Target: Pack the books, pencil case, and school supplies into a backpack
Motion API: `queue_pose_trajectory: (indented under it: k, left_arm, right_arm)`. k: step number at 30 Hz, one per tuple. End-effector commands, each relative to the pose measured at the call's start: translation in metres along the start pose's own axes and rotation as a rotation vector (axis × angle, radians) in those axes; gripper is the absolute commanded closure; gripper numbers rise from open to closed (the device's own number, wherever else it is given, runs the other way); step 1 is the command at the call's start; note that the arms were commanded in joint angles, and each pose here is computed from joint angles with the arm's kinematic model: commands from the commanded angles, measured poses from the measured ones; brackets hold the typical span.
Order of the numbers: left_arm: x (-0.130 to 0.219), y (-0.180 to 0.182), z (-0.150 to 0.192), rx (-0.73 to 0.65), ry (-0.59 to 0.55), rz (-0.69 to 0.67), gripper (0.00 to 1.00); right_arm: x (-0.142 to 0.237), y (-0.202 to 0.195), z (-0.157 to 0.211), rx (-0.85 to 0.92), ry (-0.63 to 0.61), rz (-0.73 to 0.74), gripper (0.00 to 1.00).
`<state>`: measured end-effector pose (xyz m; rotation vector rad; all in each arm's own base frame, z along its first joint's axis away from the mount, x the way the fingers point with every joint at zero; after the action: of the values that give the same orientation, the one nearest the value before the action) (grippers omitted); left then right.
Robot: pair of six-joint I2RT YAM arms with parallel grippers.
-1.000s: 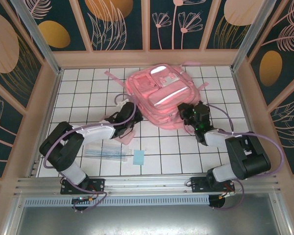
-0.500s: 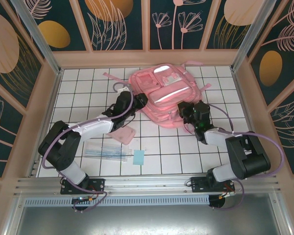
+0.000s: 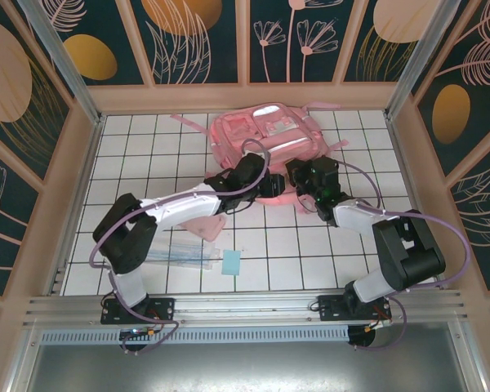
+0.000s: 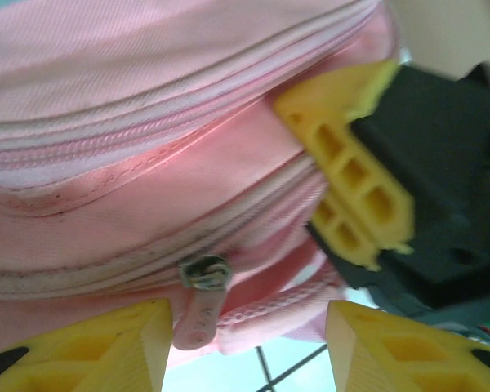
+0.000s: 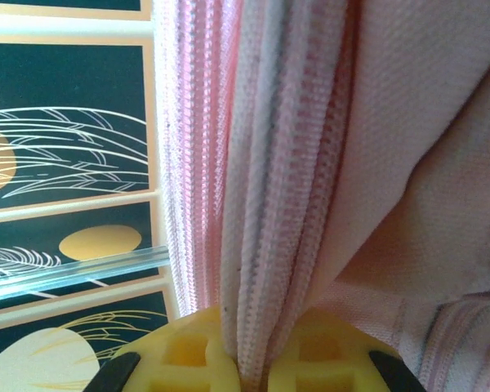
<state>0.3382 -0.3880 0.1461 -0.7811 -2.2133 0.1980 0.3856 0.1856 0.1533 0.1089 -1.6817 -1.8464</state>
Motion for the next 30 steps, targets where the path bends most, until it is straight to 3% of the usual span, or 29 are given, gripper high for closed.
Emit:
queue_pose_trajectory:
  k: [1,6,14,20,24,29,30]
  left_arm:
    - [-0.007,0.018,0.009,-0.067,0.066,-0.12,0.47]
    - [-0.01,0.029,0.005,-0.081,0.049,-0.193,0.5]
    - [-0.028,0.048,0.02,-0.117,0.117,-0.286,0.7]
    - [-0.029,0.055,0.02,-0.13,0.107,-0.323,0.72]
    - [-0.038,0.05,0.017,-0.119,0.109,-0.303,0.61]
    - [-0.04,0.047,0.017,-0.119,0.109,-0.286,0.99]
    - [-0.039,0.046,0.017,-0.121,0.113,-0.276,1.0]
  right_arm:
    - [0.005,0.046,0.014,0.008,0.032,-0.131,1.0]
    - [0.007,0.047,0.015,0.004,0.037,-0.137,1.0]
    - [0.009,0.052,0.02,-0.008,0.059,-0.158,1.0]
    - [0.014,0.055,0.019,-0.008,0.048,-0.173,1.0]
    - [0.014,0.056,0.022,-0.011,0.062,-0.179,1.0]
    - [0.015,0.052,0.017,-0.005,0.041,-0.17,1.0]
    - [0.016,0.051,0.012,0.003,0.028,-0.164,1.0]
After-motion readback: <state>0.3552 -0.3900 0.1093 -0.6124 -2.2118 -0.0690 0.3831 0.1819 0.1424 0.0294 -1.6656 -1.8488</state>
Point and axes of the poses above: each hand's point on the last joint's axis, 136 mm out from that joint toward the fingers, its own x axis back along the fingers, its own y axis along the line the jaws close on, z = x × y, the point moved 1 cm from there along x, back along the fingers, and after that the axes turned 14 degrees about -x, right-handed, at the moved point
